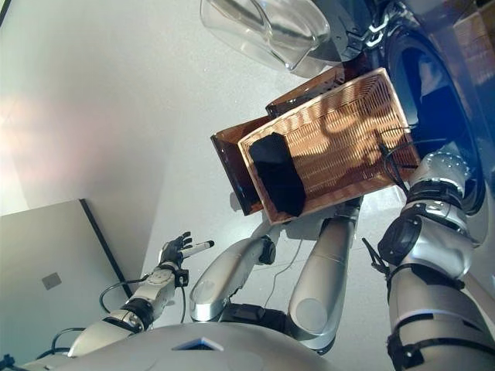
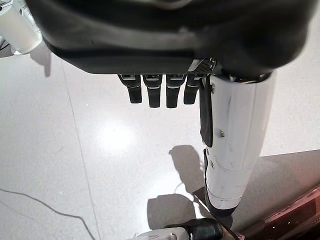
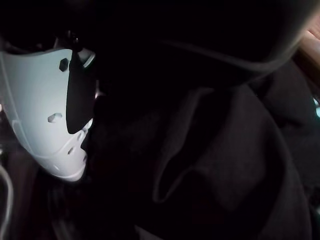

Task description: Pick up the clothes and place them into the washing machine

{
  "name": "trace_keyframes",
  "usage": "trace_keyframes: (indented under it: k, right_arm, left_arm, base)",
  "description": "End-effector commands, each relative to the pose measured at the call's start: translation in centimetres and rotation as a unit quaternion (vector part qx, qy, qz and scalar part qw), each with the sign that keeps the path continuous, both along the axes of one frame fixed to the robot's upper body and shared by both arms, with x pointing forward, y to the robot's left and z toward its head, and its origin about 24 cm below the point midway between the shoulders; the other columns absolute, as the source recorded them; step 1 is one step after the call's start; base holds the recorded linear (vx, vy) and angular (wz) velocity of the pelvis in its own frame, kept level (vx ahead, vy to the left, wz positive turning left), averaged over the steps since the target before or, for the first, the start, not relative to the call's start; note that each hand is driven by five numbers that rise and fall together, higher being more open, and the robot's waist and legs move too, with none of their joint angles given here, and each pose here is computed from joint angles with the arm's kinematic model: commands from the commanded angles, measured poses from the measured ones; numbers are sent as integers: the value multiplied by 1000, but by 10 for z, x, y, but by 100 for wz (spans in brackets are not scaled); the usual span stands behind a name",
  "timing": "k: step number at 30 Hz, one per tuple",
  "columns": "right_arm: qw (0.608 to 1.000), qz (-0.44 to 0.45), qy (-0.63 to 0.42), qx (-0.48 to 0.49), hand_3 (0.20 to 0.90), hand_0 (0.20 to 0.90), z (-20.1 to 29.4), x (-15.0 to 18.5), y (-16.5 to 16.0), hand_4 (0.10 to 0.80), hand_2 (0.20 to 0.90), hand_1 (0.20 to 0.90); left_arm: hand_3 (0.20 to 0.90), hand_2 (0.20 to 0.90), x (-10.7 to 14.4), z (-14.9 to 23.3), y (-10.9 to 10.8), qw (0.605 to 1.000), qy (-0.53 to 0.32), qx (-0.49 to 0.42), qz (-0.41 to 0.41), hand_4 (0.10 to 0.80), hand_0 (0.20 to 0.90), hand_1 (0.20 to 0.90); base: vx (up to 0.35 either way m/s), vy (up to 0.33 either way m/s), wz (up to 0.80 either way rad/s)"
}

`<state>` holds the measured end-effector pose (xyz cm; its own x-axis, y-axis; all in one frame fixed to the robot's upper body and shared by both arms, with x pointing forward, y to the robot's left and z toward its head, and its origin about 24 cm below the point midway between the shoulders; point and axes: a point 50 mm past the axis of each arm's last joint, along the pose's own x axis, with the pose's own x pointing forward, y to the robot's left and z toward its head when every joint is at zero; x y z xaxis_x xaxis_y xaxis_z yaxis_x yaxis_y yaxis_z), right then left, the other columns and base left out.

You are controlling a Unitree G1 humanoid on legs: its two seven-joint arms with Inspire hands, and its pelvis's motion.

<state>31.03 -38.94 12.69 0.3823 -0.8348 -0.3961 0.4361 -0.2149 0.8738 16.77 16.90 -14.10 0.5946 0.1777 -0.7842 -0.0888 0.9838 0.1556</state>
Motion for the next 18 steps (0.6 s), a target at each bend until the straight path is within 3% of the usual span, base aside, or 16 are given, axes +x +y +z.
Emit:
trace_keyframes:
  k: [1, 2, 3, 4, 5, 12, 18]
  right_arm:
    - [958, -55, 84, -269, 200, 200, 91, -39, -54, 300, 200, 200]
    - [958, -53, 83, -270, 200, 200, 91, -38, -54, 300, 200, 200]
    - [955, -7, 139, -261, 329, 329, 59, -29, -45, 392, 329, 329]
    - [953, 16, 163, -254, 842, 842, 43, -25, -40, 759, 842, 842]
    - [949, 43, 190, -248, 900, 900, 24, -21, -32, 800, 900, 900]
    - [923, 147, 257, -244, 900, 900, -43, -11, 9, 800, 900, 900]
    - [894, 166, 297, -292, 900, 900, -43, -6, 19, 800, 900, 900]
  left_arm:
    - [900, 900, -9, 0, 40, 997, 21, 73, 26, 800, 900, 900]
    - [900, 900, -9, 0, 40, 997, 21, 73, 27, 800, 900, 900]
    - [900, 900, -6, 1, 40, 997, 15, 72, 26, 800, 900, 900]
    - [900, 900, -5, 2, 40, 997, 14, 72, 27, 800, 900, 900]
    - [900, 900, -5, 2, 42, 997, 14, 75, 29, 800, 900, 900]
    - [900, 900, -7, 2, 46, 996, 16, 83, 36, 800, 900, 900]
    - [900, 900, -11, 2, 55, 994, 23, 102, 39, 800, 900, 900]
  base:
    - [0, 0, 0]
    - [-56, 5, 0]
    - [-54, 7, -2]
    - [-11, 6, -6]
    - [-16, 8, -4]
    - [0, 0, 0]
    - [3, -8, 0]
